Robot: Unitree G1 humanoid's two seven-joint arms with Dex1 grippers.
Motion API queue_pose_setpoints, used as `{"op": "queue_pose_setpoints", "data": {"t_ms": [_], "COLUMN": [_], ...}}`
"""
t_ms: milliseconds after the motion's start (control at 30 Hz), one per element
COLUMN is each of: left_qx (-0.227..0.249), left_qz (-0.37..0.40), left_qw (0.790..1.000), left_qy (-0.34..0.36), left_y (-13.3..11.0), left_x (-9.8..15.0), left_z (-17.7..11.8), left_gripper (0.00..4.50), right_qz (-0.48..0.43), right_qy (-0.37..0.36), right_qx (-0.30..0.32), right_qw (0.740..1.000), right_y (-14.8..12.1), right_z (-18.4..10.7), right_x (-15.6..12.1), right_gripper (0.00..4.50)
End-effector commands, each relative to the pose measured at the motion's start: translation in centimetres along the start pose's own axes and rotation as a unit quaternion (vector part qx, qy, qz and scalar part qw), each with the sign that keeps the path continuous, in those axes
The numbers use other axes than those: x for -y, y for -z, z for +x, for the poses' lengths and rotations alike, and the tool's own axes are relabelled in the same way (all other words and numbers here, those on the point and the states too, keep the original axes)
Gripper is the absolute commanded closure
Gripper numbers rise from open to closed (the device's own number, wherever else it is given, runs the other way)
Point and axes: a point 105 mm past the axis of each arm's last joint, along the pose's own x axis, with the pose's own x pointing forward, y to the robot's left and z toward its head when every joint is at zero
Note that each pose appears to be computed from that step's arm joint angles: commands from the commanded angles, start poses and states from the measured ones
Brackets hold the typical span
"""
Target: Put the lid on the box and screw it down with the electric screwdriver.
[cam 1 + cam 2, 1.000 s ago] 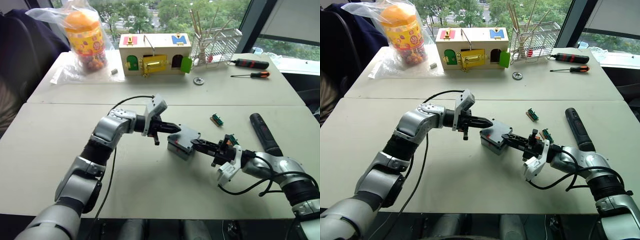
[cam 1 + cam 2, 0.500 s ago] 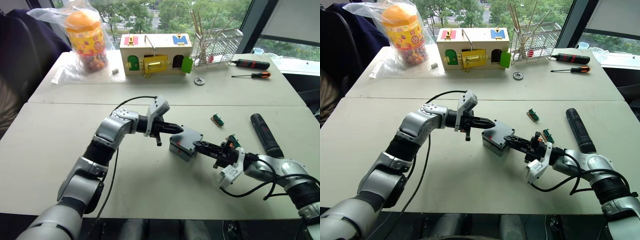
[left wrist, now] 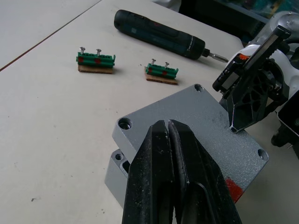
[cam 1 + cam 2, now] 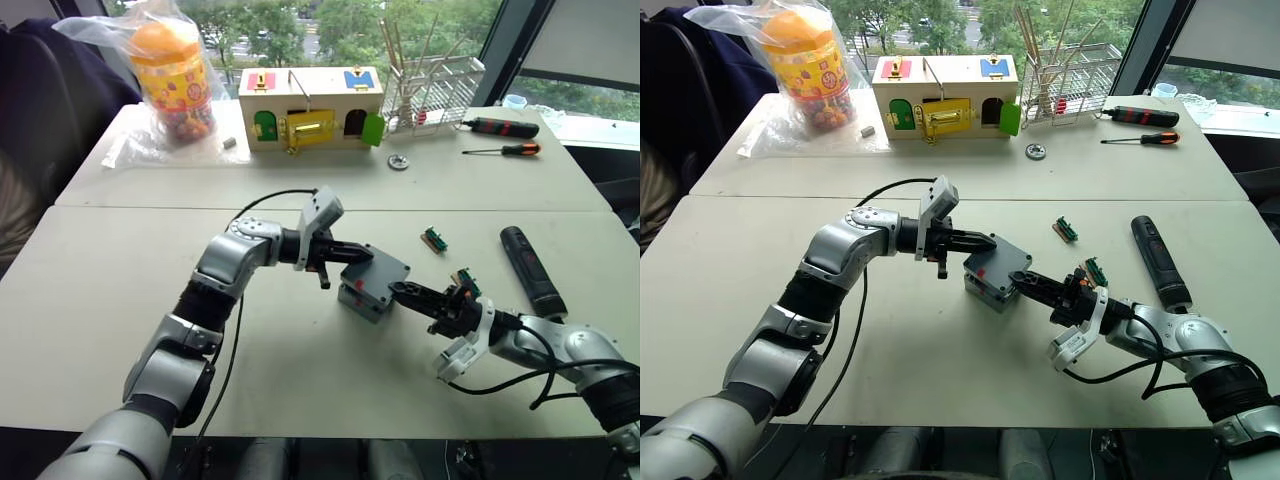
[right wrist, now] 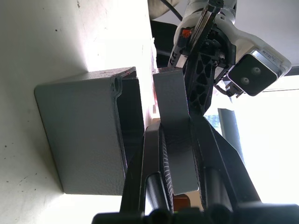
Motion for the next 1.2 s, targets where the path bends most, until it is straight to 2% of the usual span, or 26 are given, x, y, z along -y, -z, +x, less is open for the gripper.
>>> {"op": "queue_pose_setpoints", "data": {"t_ms": [33, 400, 600, 833, 900, 967, 1100, 1167, 1200], "left_qx": [0.005, -0.044, -0.053, -0.106, -0.12, -0.129, -0.154, -0.159, -0.162], "left_qz": [0.026, 0.052, 0.061, 0.09, 0.095, 0.096, 0.099, 0.099, 0.1], "left_qw": [1.0, 0.998, 0.997, 0.99, 0.988, 0.987, 0.983, 0.982, 0.981], "left_qy": [0.009, 0.004, 0.003, -0.005, -0.007, -0.01, -0.014, -0.02, -0.024], "left_y": [-1.0, 1.5, 2.1, 4.4, 5.1, 5.5, 7.0, 7.4, 7.6], "left_x": [0.4, 0.4, 0.4, 0.3, 0.2, 0.1, 0.0, -0.1, -0.3], "left_z": [0.1, 0.7, 1.0, 1.4, 1.4, 1.3, 1.1, 1.0, 1.0], "left_gripper": [4.45, 4.45, 4.45, 4.45, 4.5, 4.5, 4.5, 4.5, 4.5], "right_qz": [0.001, 0.038, 0.053, 0.079, 0.083, 0.083, 0.071, 0.069, 0.068], "right_qy": [0.017, -0.02, -0.032, -0.055, -0.055, -0.054, -0.049, -0.047, -0.046], "right_qx": [0.005, 0.0, -0.001, -0.006, -0.013, -0.017, -0.02, -0.021, -0.022], "right_qw": [1.0, 0.999, 0.998, 0.995, 0.995, 0.995, 0.996, 0.996, 0.996], "right_y": [-0.2, -0.2, -0.2, -0.4, -0.2, -0.1, -0.1, -0.2, -0.3], "right_z": [0.0, -0.2, -0.2, -0.7, -0.9, -1.0, -1.6, -1.8, -1.9], "right_x": [0.8, -1.0, -1.5, -2.5, -2.4, -2.3, -1.7, -1.4, -1.3], "right_gripper": [4.4, 4.4, 4.4, 4.4, 3.39, 2.71, 0.82, 0.08, 0.03]}}
